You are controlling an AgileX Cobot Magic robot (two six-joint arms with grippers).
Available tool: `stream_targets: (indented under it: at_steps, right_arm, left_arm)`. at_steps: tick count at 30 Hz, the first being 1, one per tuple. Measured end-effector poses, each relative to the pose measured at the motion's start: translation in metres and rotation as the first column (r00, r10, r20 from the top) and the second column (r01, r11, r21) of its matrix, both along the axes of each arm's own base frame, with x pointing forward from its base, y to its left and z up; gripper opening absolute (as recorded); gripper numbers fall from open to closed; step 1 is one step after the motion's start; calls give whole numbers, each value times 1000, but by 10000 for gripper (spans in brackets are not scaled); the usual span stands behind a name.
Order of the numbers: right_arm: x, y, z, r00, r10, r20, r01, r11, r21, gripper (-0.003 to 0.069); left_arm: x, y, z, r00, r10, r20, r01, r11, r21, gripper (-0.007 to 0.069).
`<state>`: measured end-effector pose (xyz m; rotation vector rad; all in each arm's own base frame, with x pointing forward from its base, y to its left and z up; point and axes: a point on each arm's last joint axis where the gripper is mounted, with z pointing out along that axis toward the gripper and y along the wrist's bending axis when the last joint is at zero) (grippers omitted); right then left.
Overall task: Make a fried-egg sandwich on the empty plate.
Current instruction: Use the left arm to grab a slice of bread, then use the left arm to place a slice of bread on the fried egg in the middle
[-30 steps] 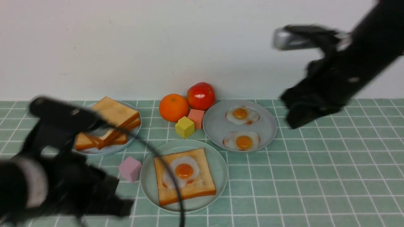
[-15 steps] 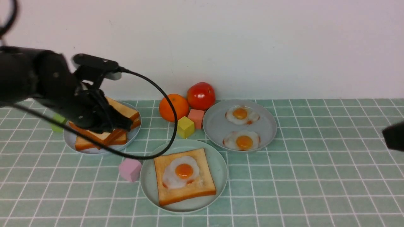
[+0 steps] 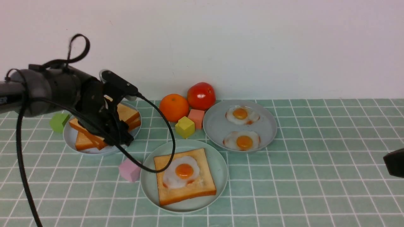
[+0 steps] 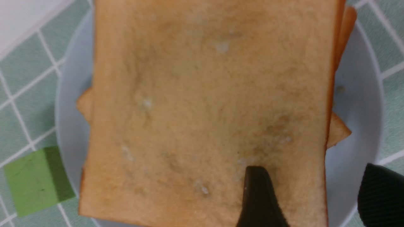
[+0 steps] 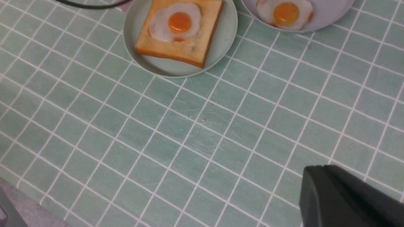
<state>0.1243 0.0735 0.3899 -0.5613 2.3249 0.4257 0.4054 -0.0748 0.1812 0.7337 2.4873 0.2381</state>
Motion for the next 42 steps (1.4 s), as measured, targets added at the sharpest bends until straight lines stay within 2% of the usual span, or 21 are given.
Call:
stream_targets:
  at_steps: [3, 8, 9, 10, 15, 21, 23, 25, 26, 28, 29, 32, 36, 42]
  right_arm:
    - [0, 1, 0, 1000, 4, -4, -4, 1000, 15, 1]
    - [0, 2, 1, 1000, 3, 2, -3, 1000, 21, 2]
    - [0, 2, 1, 1000, 3, 2, -3, 1000, 21, 2]
    - [0, 2, 1, 1000, 3, 2, -3, 1000, 21, 2]
    - [0, 2, 1, 1000, 3, 2, -4, 1000, 24, 4]
    - [0, 2, 1, 1000, 5, -2, -5, 1000, 22, 9]
    - [-1, 1, 1, 1000, 7, -4, -7, 1000, 18, 11]
    - [-2, 1, 1, 1000, 7, -3, -7, 1000, 17, 11]
    - [-5, 0, 2, 1000, 7, 4, -7, 1000, 19, 11]
    - [-7, -2, 3, 1000, 10, 16, -10, 1000, 18, 13]
    - [-11, -4, 5, 999, 17, 34, -18, 1000, 16, 13]
    - [-17, -6, 9, 998, 22, 60, -23, 999, 22, 13]
    - [-22, -9, 11, 997, 22, 77, -24, 999, 28, 14]
    - [-23, -8, 11, 997, 25, 76, -27, 999, 33, 14]
  left_arm:
    - [1, 0, -2, 1000, 6, -2, -6, 1000, 3, 356]
    - [2, 2, 0, 999, 33, -7, -33, 999, -1, 136]
    - [2, 2, 0, 999, 33, -7, -33, 999, -1, 129]
    - [2, 2, 1, 999, 37, -11, -37, 999, 1, 78]
    - [3, 2, 9, 998, 56, -20, -56, 998, -2, 62]
    - [-15, -3, 61, 996, 76, 44, -74, 995, -61, 62]
    - [-40, -25, 94, 994, -26, 110, 32, 998, -59, 61]
    - [-55, -40, 98, 988, -100, 119, 106, 993, -49, 59]
    - [-79, -62, 98, 971, -207, 123, 213, 976, -36, 59]
    - [-95, -78, 95, 951, -286, 120, 291, 956, -25, 59]
    - [-114, -94, 81, 920, -383, 82, 385, 923, 1, 59]
    - [-138, -112, 56, 866, -499, 2, 499, 866, 45, 59]
    - [-149, -118, 33, 813, -580, -47, 582, 808, 95, 57]
    - [-143, -123, 29, 780, -626, 10, 620, 775, 126, 55]
